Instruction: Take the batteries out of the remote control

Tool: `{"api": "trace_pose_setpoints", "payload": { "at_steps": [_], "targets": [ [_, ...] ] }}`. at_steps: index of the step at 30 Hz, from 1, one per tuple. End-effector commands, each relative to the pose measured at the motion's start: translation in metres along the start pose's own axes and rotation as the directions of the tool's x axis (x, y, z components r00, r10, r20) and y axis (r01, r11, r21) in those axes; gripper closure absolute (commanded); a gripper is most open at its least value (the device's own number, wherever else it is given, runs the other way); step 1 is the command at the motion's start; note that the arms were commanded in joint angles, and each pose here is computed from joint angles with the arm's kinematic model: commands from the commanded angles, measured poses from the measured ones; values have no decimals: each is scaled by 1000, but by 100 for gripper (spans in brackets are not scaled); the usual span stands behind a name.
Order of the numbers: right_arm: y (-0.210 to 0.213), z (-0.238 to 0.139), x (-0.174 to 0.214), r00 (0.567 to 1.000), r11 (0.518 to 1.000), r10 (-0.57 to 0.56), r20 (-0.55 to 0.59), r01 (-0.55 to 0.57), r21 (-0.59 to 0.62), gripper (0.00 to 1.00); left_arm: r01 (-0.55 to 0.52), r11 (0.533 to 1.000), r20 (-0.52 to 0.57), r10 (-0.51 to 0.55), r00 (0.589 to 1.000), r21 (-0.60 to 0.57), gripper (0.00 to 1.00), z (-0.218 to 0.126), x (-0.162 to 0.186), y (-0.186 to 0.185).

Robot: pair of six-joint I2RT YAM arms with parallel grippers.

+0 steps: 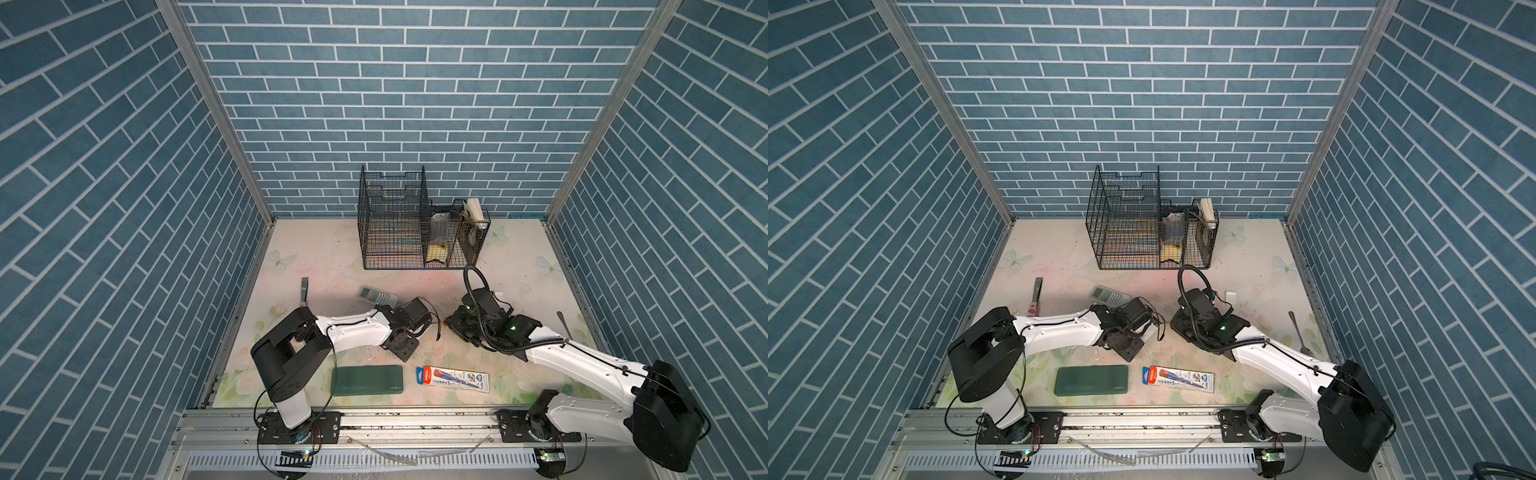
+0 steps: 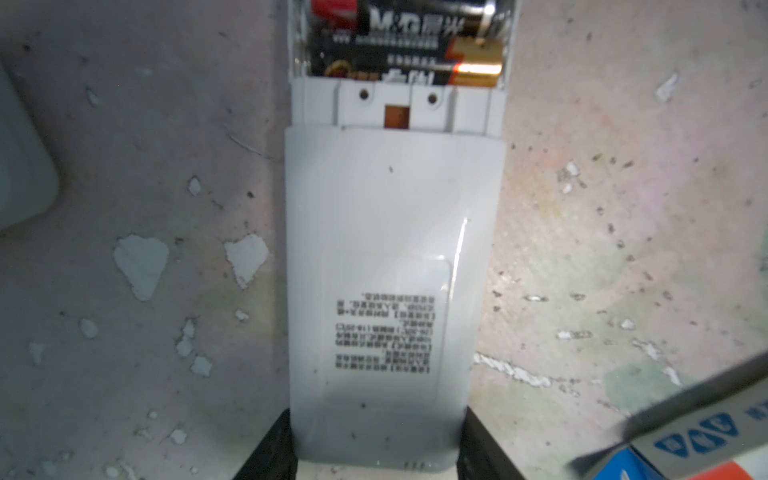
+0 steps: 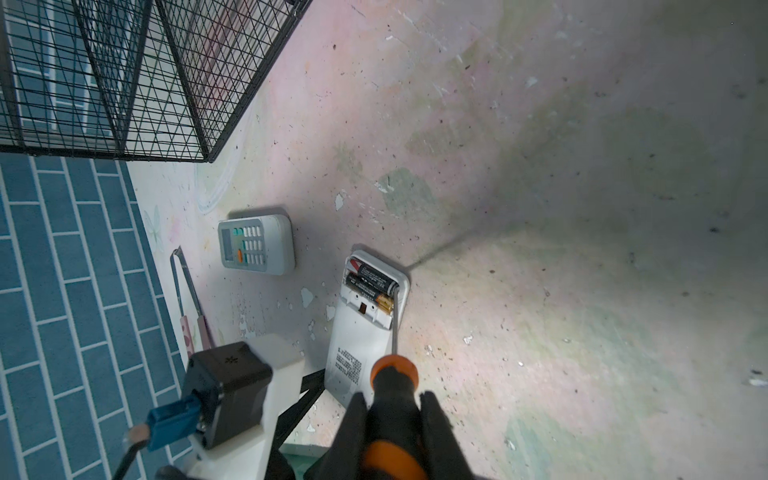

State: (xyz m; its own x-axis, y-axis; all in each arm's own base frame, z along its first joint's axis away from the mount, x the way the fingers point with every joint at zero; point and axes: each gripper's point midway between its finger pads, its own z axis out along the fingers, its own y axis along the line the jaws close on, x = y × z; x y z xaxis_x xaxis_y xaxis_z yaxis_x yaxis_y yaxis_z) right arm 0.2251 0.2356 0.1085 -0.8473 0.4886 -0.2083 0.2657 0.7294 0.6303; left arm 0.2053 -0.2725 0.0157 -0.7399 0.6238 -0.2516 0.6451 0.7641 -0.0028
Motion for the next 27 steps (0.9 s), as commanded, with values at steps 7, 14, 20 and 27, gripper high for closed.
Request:
{"api": "trace_pose_setpoints", "payload": {
  "at_steps": [7,14,20,27],
  "targets": [
    [27,-18,-15,998,995,6,65,0,-101,100,-67,998,-109,68,992,10,71,21,33,-7],
    [17,-20,-14,998,999,-14,58,17,-39,100,-33,999,-110,31,993,-12,72,21,33,-4],
    [3,-25,-11,999,1000,-16,51,16,9,100,10,1000,-107,-12,994,-24,74,23,31,-3],
    [-1,-21,-7,999,1000,-9,36,9,7,100,15,1000,-108,-18,994,-25,74,24,30,-3]
  ]
}}
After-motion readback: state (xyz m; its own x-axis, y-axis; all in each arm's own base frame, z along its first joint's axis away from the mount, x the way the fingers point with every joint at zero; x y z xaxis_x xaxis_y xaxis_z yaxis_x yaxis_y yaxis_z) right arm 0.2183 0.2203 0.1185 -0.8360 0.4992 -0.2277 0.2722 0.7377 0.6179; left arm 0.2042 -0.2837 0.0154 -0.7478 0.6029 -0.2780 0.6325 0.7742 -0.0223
